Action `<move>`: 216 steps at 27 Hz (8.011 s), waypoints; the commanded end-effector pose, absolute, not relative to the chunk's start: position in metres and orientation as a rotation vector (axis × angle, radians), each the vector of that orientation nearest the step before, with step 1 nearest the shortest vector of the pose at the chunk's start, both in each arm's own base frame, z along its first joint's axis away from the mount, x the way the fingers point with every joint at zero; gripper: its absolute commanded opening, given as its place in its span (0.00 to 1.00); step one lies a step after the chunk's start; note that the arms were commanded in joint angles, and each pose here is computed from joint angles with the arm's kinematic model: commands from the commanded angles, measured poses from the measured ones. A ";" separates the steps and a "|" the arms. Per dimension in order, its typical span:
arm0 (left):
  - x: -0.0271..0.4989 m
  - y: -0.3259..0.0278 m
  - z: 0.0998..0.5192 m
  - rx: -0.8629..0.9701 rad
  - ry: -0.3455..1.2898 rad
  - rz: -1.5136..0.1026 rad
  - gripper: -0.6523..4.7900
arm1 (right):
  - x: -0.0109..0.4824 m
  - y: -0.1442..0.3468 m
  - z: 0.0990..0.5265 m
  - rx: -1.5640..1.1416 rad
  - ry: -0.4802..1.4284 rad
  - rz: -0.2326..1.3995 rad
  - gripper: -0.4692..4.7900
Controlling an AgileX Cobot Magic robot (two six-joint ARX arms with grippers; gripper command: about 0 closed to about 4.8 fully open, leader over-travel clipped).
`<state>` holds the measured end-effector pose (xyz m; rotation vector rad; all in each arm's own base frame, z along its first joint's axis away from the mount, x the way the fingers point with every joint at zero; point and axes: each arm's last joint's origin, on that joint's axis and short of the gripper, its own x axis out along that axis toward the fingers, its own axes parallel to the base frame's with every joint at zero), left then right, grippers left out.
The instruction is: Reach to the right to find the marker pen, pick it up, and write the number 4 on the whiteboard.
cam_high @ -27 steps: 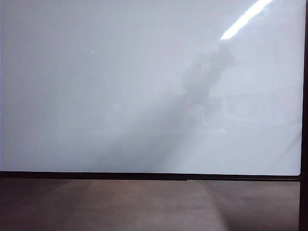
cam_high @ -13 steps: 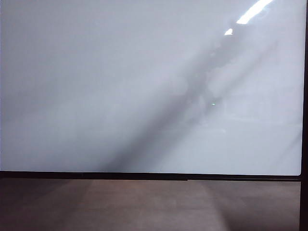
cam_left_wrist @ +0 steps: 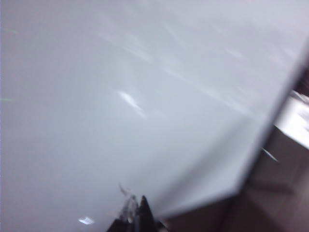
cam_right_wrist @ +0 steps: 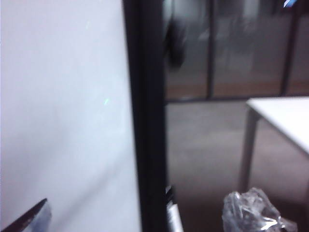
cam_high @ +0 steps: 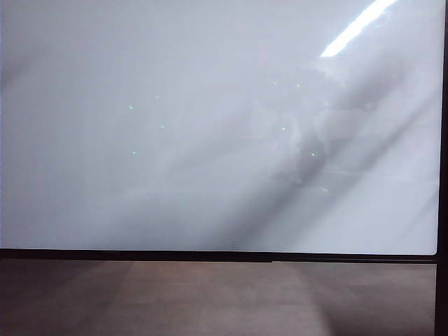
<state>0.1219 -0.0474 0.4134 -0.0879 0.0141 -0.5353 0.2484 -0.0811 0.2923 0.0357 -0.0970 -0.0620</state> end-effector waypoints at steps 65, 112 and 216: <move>0.271 -0.240 0.292 0.172 0.175 -0.981 0.11 | 0.379 -0.132 0.143 -0.076 -0.003 0.059 0.30; 0.194 -0.162 0.442 0.122 0.046 -0.650 0.11 | 0.144 0.023 0.421 0.098 0.024 0.173 0.08; 0.225 -0.186 0.431 0.193 0.131 -0.581 0.11 | 0.265 0.074 0.422 -0.254 0.168 0.140 0.09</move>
